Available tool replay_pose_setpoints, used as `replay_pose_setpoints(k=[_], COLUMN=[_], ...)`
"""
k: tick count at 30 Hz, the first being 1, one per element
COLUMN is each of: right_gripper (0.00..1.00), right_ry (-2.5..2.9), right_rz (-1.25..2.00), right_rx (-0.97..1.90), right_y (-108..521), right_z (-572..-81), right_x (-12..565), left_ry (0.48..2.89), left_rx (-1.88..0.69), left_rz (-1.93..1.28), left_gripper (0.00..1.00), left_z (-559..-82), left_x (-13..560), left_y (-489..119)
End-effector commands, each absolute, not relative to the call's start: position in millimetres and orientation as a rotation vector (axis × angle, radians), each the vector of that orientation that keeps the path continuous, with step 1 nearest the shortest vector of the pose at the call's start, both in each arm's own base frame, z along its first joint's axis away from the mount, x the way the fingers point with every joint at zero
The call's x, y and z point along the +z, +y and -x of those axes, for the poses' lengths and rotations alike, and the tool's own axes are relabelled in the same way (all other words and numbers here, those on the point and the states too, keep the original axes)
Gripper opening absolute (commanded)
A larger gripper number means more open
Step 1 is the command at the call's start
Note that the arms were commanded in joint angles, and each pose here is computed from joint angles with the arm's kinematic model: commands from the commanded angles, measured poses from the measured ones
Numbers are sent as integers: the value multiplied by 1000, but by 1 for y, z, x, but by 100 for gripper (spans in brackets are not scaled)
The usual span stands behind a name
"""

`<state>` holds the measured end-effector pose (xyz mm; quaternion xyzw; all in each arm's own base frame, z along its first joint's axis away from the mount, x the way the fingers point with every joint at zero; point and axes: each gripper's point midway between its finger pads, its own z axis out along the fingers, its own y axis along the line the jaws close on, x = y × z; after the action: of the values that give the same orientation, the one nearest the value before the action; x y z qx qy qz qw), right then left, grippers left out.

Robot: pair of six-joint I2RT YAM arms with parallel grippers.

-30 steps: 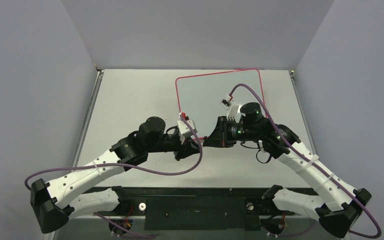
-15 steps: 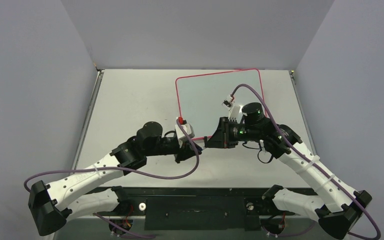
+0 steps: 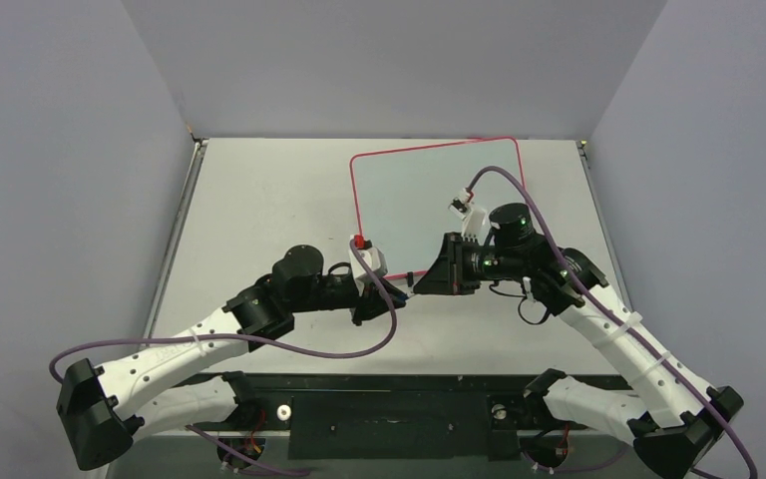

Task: Write a sentence on the whiteboard
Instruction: Open the whiteboard marker.

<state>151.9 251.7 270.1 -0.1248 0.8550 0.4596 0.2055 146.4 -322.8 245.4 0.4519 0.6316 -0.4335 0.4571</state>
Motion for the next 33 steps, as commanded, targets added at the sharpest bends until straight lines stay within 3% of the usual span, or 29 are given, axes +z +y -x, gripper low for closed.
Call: replay_pose_setpoints(k=[1, 18, 33], right_gripper=[0, 0, 0], right_ry=[2242, 2233, 2250], right_rz=[339, 282, 206], right_rx=[1214, 1130, 987], right_y=[233, 213, 197], right_z=[-163, -174, -184], right_x=[302, 302, 288], left_ry=[1825, 1897, 2086], left_rx=[-970, -800, -369], left_rz=[-1085, -792, 68], left_gripper=[0, 0, 0], left_z=[-153, -188, -223], left_x=[185, 182, 135], left_y=[-295, -264, -155])
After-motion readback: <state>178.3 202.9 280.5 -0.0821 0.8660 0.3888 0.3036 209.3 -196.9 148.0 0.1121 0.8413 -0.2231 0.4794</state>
